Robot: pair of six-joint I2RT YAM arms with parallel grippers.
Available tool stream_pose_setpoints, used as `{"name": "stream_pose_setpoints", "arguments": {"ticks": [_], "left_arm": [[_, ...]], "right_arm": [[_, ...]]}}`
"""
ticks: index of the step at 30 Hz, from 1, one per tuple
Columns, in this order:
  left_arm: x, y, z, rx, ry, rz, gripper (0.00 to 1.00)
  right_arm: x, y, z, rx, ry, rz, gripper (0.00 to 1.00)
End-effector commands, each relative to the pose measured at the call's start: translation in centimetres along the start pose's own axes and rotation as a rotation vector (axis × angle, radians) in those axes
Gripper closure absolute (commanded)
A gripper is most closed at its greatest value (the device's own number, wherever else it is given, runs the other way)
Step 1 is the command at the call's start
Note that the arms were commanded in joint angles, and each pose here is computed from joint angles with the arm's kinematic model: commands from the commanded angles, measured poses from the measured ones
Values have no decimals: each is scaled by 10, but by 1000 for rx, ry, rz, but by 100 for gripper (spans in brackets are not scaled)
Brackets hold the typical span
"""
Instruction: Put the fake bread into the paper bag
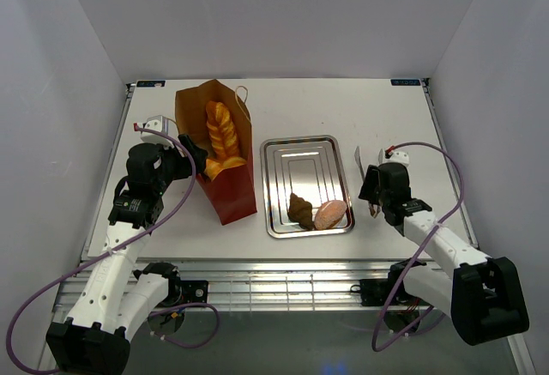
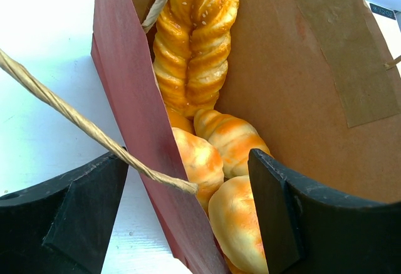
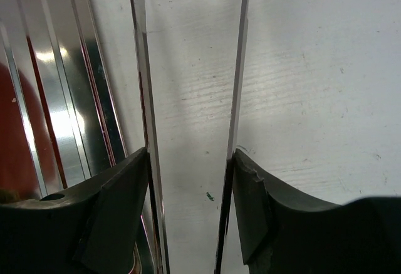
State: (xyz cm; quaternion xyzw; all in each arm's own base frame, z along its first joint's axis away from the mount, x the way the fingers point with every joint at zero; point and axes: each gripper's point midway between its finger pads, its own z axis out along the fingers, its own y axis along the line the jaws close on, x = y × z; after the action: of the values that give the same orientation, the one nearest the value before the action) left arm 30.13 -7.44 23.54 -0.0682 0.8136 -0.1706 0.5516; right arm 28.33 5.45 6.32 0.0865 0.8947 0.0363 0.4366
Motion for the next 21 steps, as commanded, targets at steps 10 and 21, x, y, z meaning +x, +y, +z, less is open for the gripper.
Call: {"name": "stream_pose_setpoints", "arguments": {"ticks": [10, 21], "left_arm": [[4, -5, -2, 26, 10, 0, 13], [6, -5, -1, 29, 16, 0, 13]], "right_arm": [[-4, -5, 19, 10, -13, 10, 34], [15, -3, 30, 8, 68, 18, 25]]}}
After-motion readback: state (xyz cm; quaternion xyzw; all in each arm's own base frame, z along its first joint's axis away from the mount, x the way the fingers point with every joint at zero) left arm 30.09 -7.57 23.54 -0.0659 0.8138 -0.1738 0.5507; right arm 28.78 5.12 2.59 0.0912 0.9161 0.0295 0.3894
